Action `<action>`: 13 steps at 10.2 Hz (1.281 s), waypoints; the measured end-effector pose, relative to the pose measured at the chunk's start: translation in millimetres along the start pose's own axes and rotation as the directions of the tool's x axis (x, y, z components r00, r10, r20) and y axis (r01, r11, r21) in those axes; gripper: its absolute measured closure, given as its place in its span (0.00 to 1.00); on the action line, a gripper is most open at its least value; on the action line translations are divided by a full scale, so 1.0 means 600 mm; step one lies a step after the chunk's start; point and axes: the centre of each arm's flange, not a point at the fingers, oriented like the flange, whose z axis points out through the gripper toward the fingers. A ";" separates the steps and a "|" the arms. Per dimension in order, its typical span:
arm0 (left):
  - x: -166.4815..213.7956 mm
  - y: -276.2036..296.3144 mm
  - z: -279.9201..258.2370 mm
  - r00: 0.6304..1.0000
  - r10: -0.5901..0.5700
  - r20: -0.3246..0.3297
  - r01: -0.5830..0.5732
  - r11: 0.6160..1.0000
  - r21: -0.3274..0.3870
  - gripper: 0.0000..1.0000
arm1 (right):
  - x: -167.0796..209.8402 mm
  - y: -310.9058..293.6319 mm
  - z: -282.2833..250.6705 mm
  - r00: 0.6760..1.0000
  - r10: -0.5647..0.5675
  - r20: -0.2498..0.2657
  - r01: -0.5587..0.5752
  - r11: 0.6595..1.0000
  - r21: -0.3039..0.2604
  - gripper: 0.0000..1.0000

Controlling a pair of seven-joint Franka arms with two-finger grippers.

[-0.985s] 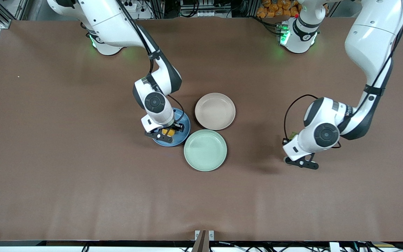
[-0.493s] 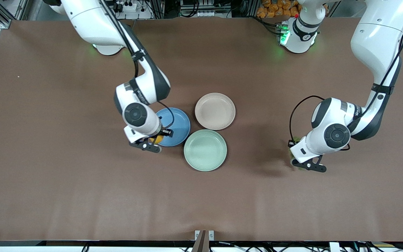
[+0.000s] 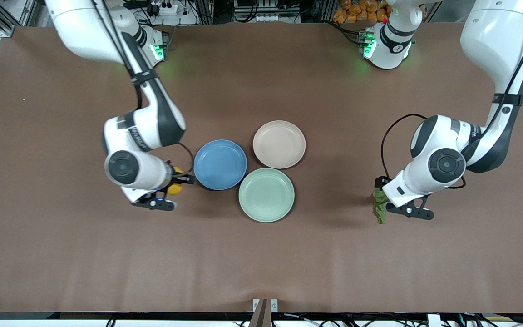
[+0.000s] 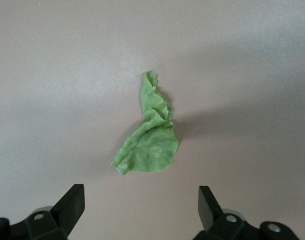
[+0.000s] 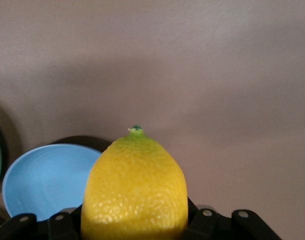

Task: Pick lemon and lettuce from blue and beige plates
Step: 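Lower and release the lettuce with the left gripper while the right gripper carries the lemon, then raise the left gripper away from the lettuce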

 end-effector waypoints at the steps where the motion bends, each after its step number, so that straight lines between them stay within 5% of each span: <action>1: -0.008 -0.001 -0.008 0.999 -0.032 -0.003 0.032 0.999 -0.023 0.00 | 0.008 0.026 -0.008 1.000 -0.023 0.005 0.023 1.000 -0.001 0.44; 7: -0.108 0.006 -0.101 0.985 -0.093 -0.146 0.087 0.995 -0.046 0.00 | 0.043 0.187 -0.041 0.986 -0.169 0.010 0.169 0.985 -0.022 0.44; 10: -0.125 0.012 -0.177 0.970 -0.088 -0.225 0.084 0.996 -0.027 0.00 | 0.028 0.339 -0.044 0.973 -0.230 -0.014 0.230 0.973 0.014 0.44; 13: -0.141 0.014 -0.233 0.962 -0.086 -0.259 0.085 0.996 -0.016 0.00 | -0.016 0.387 0.012 0.973 -0.219 -0.069 0.219 0.976 -0.006 0.44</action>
